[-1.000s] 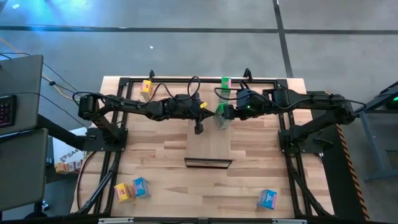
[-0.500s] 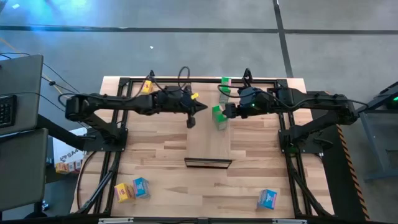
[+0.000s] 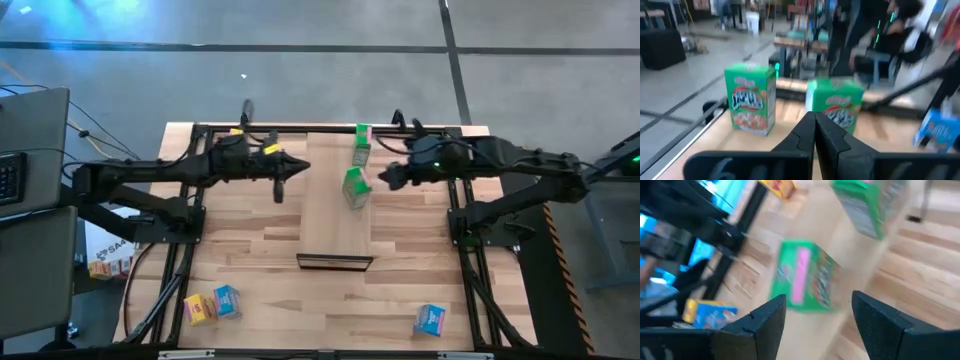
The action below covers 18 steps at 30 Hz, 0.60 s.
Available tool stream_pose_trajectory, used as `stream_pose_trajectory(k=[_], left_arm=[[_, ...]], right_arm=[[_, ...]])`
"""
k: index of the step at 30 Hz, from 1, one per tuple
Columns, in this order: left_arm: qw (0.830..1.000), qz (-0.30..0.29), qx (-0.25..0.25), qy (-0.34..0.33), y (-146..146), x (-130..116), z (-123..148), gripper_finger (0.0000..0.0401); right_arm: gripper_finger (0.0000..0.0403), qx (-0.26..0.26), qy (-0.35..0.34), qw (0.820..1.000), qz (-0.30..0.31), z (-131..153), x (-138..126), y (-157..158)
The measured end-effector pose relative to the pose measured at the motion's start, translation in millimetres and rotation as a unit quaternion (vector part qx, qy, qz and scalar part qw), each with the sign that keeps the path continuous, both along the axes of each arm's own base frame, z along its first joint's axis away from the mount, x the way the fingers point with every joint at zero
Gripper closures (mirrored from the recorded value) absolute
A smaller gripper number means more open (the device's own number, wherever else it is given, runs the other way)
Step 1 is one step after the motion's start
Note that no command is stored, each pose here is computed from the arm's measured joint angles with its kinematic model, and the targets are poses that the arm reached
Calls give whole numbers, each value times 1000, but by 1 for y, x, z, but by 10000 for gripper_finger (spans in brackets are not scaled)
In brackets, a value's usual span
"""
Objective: Stack cereal on shelf
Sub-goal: Put the green cereal box on the shelf
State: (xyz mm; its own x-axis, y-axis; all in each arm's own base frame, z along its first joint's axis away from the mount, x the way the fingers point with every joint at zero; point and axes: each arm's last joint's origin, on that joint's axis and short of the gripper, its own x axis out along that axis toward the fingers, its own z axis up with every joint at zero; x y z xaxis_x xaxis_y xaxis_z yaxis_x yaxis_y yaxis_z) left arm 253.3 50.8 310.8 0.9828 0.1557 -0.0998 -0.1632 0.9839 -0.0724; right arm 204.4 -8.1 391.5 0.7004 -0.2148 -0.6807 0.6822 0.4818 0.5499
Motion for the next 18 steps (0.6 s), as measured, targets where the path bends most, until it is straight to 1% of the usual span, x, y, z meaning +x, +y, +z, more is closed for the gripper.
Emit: stream_pose_trajectory(k=[3, 5, 7, 9, 10, 11, 12, 14, 15, 18], left_arm=[[999, 3, -21, -49, -3, -17, -2, 401], [997, 6, -31, -73, -5, -26, -1, 401], [995, 17, -39, -87, -6, -32, 1, 401], [994, 25, -38, -97, -6, -37, 6, 401], [994, 31, -37, -102, -6, -39, 7, 401], [993, 36, -37, -106, -6, -40, 9, 401], [992, 43, -39, -109, -6, -42, 10, 401], [991, 56, -47, -116, -6, -44, 12, 401], [989, 64, -51, -120, -5, -45, 13, 401], [987, 79, -59, -127, -5, -47, 14, 401]], right_arm=[[196, 25, 35, 999, 33, -10, -7, 13], [227, 41, 58, 996, 55, -26, -5, 26], [278, 50, 62, 994, 76, -46, 0, 42], [345, 57, 50, 994, 84, -69, 5, 58], [373, 59, 33, 994, 82, -81, 8, 66], [387, 63, 2, 995, 76, -91, 12, 73], [387, 72, -43, 994, 68, -100, 16, 80], [384, 89, -129, 987, 41, -113, 25, 87], [389, 88, -155, 984, 21, -121, 27, 88], [399, 59, -191, 979, -39, -136, 28, 82]])
